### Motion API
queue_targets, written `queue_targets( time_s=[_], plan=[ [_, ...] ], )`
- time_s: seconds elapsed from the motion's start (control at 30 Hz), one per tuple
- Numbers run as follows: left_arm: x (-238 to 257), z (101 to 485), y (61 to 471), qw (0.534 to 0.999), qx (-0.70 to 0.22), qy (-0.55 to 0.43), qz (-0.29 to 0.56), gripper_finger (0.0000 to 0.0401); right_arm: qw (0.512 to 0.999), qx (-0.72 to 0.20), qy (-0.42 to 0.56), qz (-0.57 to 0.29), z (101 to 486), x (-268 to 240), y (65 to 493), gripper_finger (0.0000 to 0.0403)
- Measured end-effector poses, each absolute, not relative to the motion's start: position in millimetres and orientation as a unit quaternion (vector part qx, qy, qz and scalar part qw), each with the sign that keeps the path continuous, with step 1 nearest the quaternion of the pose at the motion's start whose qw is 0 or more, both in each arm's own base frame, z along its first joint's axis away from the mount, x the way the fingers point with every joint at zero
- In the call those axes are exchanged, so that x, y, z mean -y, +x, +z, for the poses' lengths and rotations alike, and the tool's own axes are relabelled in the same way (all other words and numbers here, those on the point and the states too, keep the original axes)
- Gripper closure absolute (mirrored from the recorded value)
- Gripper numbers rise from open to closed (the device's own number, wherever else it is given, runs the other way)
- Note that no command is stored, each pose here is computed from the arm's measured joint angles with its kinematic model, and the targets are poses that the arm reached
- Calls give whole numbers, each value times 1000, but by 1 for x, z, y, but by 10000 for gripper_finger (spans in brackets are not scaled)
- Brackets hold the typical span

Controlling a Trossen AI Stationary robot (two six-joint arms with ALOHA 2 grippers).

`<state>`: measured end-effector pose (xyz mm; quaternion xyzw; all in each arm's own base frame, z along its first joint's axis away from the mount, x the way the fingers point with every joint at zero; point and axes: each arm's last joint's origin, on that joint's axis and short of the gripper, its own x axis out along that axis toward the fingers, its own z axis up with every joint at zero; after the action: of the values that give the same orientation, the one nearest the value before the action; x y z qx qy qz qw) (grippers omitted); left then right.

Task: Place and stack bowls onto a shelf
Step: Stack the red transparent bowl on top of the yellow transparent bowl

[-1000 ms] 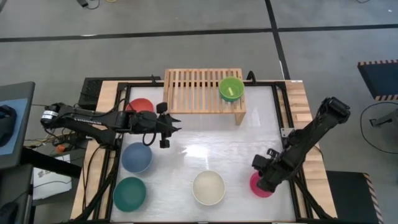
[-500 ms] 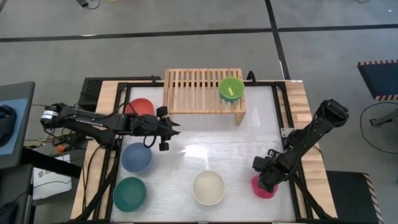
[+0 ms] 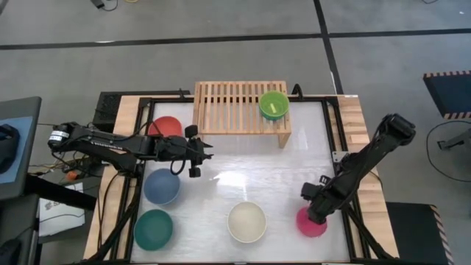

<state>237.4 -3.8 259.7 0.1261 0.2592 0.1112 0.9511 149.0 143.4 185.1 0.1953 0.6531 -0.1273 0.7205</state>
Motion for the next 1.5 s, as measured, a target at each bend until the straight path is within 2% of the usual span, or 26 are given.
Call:
queue_targets(
  time_s=[0.37, 0.6, 0.77, 0.97, 1.0, 1.1, 1.23, 1.37, 1.5],
  plan=[
    [4, 259, 237, 950, -263, 126, 111, 279, 741, -632, 192, -123, 189, -143, 148, 169],
    [4, 257, 236, 948, -273, 120, 112, 279, 747, -636, 165, -96, 173, -155, 158, 185],
    [4, 257, 236, 947, -274, 124, 111, 279, 730, -658, 153, -100, 164, -158, 160, 239],
    [3, 257, 236, 944, -274, 131, 129, 291, 724, -671, 146, -73, 165, -154, 163, 372],
    [3, 257, 236, 944, -273, 130, 131, 295, 727, -666, 149, -68, 168, -152, 164, 380],
    [2, 258, 236, 944, -272, 128, 135, 310, 749, -641, 152, -62, 178, -145, 166, 375],
    [2, 258, 236, 944, -272, 126, 136, 330, 807, -578, 108, -56, 197, -128, 173, 368],
    [2, 258, 236, 944, -272, 127, 136, 344, 873, -478, 54, -84, 229, -102, 186, 379],
    [2, 258, 236, 943, -273, 133, 135, 350, 918, -376, 35, -122, 266, -71, 201, 374]
  ],
)
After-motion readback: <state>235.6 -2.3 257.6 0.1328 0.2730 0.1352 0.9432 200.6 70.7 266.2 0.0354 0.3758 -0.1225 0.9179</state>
